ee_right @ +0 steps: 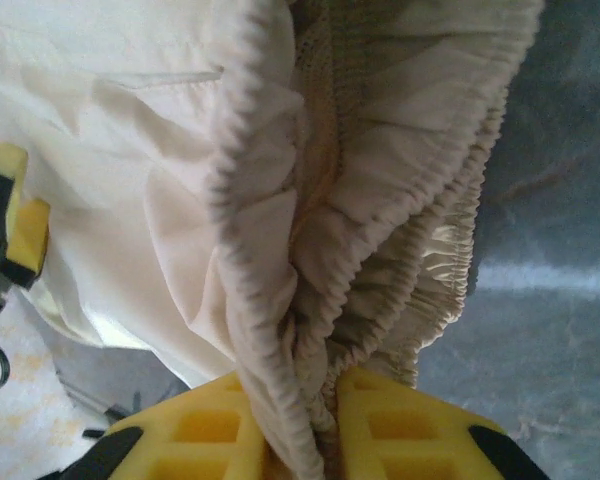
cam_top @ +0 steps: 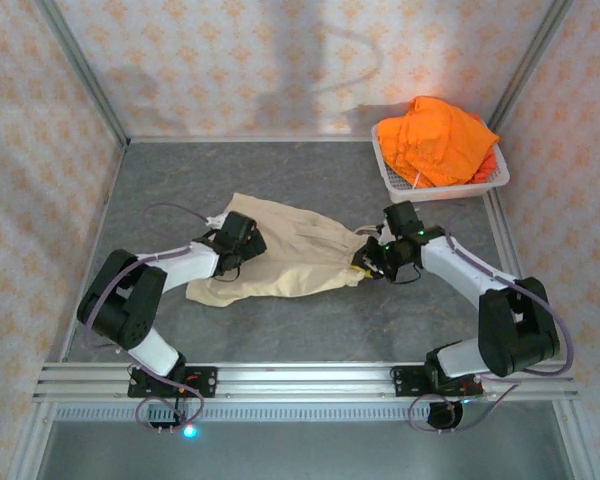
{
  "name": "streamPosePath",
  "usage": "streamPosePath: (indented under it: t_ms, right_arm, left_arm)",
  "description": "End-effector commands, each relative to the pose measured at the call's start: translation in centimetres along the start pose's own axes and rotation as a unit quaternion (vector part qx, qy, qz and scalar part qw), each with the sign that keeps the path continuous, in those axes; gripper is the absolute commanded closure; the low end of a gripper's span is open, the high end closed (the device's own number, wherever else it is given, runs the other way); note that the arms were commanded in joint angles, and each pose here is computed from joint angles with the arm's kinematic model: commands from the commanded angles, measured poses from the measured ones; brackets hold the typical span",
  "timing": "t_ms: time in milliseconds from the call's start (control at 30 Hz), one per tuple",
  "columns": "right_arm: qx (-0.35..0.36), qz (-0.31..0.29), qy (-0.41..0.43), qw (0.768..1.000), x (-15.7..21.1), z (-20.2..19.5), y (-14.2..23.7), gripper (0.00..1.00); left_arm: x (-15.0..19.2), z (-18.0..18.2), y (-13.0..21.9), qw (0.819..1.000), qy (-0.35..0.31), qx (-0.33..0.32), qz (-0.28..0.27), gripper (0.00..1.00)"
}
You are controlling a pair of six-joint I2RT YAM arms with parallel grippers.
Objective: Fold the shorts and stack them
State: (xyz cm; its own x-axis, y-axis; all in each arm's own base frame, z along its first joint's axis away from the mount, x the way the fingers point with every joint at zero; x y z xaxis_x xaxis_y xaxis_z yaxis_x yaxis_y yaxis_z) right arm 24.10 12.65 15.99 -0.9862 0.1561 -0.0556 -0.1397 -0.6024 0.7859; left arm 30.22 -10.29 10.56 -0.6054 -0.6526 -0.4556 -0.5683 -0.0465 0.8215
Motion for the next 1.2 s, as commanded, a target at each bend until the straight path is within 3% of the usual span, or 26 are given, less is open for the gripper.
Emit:
streamPosePath:
  t_ms: [0, 167, 333, 500, 767, 833, 933, 1133, 1167]
  right_arm:
    - [-0.01, 0.071, -0.025, 0.997, 1.6, -0.2, -0.1, 0.79]
    - [-0.008, 0.125, -0.061, 0.99, 3.0, -2.7, -3.0, 0.78]
    - [-0.054, 0.125, -0.09, 0.987, 2.5, -3.4, -5.7, 0.83]
    - [-0.058, 0.121, -0.063, 0.989, 2.0, -2.0, -5.6, 0.99]
    - [0.129, 0.1, 0.001, 0.987, 1.0, -3.3, -3.3, 0.97]
    - [0.152, 0.096, 0.01, 0.984, 0.9, -3.5, -3.0, 0.88]
    - [0.152, 0.09, 0.028, 0.984, 0.7, -3.1, -2.4, 0.64]
    - [0.155, -0.012, 0.066, 0.986, 0.2, -1.6, 0.9, 0.18]
    - [0.148, -0.021, 0.066, 0.987, -0.1, -1.5, 1.1, 0.14]
  left_arm:
    - [-0.6, 0.9, -0.8, 0.999, -0.013, -0.039, 0.005, 0.0]
    - [-1.2, 1.1, -1.3, 0.999, -0.013, -0.048, 0.007, 0.0]
    - [-0.9, 1.3, -1.7, 0.998, -0.013, -0.052, 0.015, 0.0]
    - [-0.8, 1.5, -1.7, 0.998, -0.014, -0.053, 0.016, 0.0]
    - [-0.9, 2.2, -0.9, 0.998, -0.009, -0.058, 0.01, 0.0]
    - [-0.8, 2.5, -0.5, 0.999, -0.002, -0.048, 0.012, 0.0]
    - [-0.7, 2.4, 0.5, 1.0, 0.011, -0.016, 0.017, 0.0]
    - [-1.8, 1.7, 4.1, 0.998, 0.025, 0.054, -0.008, 0.0]
    - [-2.0, 1.5, 4.7, 0.997, 0.027, 0.066, -0.011, 0.0]
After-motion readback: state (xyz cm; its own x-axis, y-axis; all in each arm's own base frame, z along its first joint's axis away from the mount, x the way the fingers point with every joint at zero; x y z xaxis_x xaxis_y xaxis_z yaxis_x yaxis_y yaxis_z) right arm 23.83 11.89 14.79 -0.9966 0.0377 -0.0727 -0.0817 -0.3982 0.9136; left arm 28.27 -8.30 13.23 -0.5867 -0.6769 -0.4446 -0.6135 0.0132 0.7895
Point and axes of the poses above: each hand's point on the last joint's axis, 136 mm out from that joint toward the fingers, its own y axis back along the fingers, its own z axis along the line the jaws close on, x = y × z, the point moved 9 cm from there along y, back along the fingers, and after that the axes turned 12 degrees about y, right-handed, at the moved point
